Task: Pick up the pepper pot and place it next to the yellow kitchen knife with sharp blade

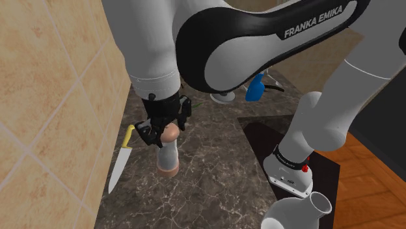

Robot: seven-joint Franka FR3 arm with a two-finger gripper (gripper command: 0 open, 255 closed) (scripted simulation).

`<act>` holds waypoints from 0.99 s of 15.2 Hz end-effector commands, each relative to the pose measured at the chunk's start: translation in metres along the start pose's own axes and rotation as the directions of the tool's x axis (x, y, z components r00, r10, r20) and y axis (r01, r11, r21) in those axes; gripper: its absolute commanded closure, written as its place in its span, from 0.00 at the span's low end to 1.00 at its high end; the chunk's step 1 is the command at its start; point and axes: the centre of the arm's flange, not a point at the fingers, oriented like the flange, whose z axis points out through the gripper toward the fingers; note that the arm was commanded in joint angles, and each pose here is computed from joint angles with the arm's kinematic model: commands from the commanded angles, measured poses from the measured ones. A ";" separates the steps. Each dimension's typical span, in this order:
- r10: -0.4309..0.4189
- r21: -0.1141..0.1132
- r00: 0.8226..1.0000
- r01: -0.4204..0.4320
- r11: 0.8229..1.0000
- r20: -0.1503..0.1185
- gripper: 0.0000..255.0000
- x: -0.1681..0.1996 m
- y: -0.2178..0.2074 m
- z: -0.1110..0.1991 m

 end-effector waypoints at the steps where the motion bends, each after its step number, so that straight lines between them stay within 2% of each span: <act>1: 0.000 0.001 1.000 0.000 1.000 0.000 1.00 0.001 -0.002 0.010; 13: 0.000 0.001 1.000 0.000 1.000 0.000 1.00 0.001 -0.012 0.077; 15: 0.000 0.001 1.000 0.000 1.000 0.000 1.00 0.001 -0.012 0.077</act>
